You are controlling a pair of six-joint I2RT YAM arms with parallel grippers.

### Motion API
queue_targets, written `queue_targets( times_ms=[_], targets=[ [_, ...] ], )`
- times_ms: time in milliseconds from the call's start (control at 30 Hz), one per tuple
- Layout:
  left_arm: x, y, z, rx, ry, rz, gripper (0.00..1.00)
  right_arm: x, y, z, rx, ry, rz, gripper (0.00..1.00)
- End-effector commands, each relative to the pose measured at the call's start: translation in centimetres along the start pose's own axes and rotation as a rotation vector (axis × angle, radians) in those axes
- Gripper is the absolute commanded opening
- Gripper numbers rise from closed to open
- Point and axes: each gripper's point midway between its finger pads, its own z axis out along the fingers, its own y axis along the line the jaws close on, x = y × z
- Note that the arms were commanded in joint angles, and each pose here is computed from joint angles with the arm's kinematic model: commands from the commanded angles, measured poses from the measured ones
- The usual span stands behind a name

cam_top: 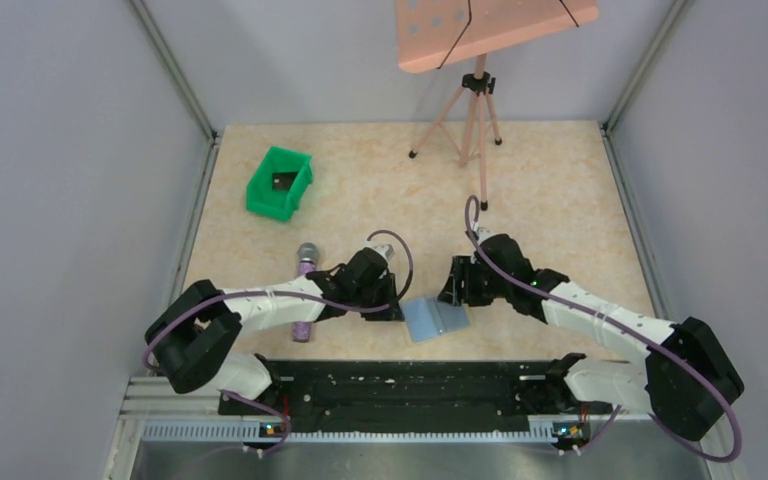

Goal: Take the credit cards out of the card holder
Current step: Remove the credit card from the card holder.

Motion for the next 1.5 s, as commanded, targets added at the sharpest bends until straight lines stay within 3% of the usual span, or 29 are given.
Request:
queue_targets(
  times_ms=[0,567,1033,1467],
  targets=[
    [-1.3,-1.3,0.2,0.027,-0.028,0.013,0.24,-0.8,-2.4,0.3,0.092,-0.007,-0.044,0.52],
    [-3.1,-5.5,-0.9,0.15,-0.049,0.029,0.23,1.0,-4.7,1.5,0.149,0.039,-0.042,0.53],
    [-0.5,-1.4,2.5,0.04,0.027,0.025,0.21,2.2,-3.6,1.9,0.061,0.072,-0.015,0.52],
    [0.5,-0.7,3.1,0.039,0.048,0.004,0.21,2.2,-0.2,1.5,-0.117,0.064,0.065,0.52]
  ],
)
